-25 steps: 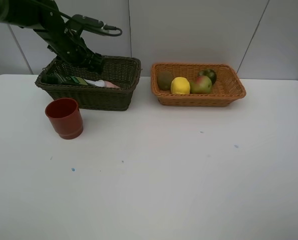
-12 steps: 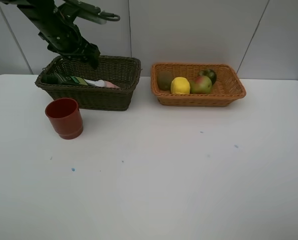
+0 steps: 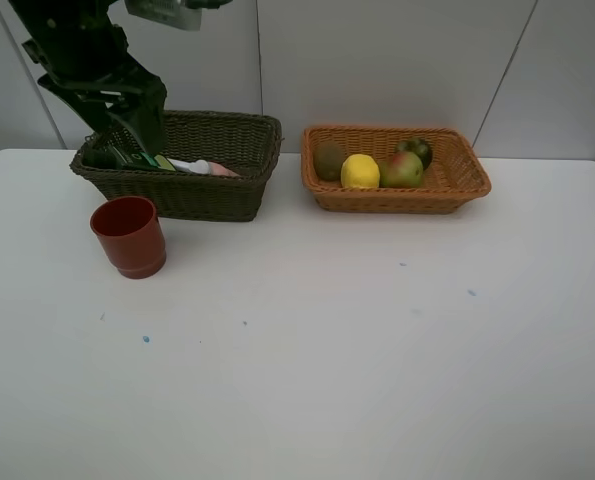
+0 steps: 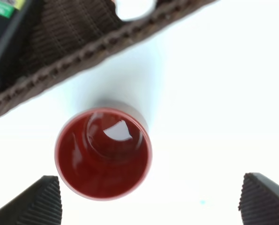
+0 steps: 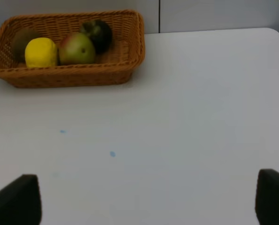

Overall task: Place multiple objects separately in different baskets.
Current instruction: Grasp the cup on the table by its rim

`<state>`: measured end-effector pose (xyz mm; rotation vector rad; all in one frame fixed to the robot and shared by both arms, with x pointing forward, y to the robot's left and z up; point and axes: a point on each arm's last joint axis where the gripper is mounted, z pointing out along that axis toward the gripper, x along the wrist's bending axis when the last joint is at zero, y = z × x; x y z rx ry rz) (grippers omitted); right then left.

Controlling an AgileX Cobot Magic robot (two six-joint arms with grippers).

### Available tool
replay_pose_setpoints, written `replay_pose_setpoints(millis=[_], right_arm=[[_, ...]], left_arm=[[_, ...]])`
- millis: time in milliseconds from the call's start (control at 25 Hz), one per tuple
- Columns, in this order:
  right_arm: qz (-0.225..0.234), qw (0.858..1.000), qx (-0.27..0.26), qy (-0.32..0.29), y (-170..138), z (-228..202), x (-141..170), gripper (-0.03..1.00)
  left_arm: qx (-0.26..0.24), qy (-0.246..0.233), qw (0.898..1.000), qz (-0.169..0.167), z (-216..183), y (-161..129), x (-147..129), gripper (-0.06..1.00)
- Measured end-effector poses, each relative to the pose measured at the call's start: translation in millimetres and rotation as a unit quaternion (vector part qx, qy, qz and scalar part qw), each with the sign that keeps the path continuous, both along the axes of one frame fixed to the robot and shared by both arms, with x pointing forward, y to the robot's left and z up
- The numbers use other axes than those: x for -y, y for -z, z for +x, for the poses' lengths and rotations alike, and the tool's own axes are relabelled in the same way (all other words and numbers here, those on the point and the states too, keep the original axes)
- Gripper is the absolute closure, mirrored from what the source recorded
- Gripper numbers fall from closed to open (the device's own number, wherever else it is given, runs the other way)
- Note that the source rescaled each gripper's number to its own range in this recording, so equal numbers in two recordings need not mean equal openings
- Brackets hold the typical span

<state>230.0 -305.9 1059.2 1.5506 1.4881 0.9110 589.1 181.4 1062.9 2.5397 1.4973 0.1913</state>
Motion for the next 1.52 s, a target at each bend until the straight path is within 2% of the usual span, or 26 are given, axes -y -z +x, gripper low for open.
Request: replay_pose_setpoints(millis=[200, 560, 840, 1120, 1520], right_arm=[[0.000, 1.000, 0.000, 0.000, 0, 0, 0, -0.03], [0.000, 1.000, 0.000, 0.000, 0, 0, 0, -0.03], [0.000, 1.000, 0.000, 0.000, 0, 0, 0, -0.03], [0.000, 1.000, 0.000, 0.000, 0, 0, 0, -0.03], [0.000, 1.000, 0.000, 0.000, 0, 0, 0, -0.03]], left_arm=[[-0.019, -0.001, 1.000, -0.009, -6, 5, 1, -0.03], [-0.109, -0.054, 0.992, 0.033, -32, 62, -11, -0.03], [-0.070, -0.057, 0.996, 0.027, -39, 100, -15, -0.03], [0.007, -0.021, 1.000, 0.007, -28, 112, -11, -0.03], [0.006, -0.003, 1.000, 0.012, -16, 144, -7, -0.03]])
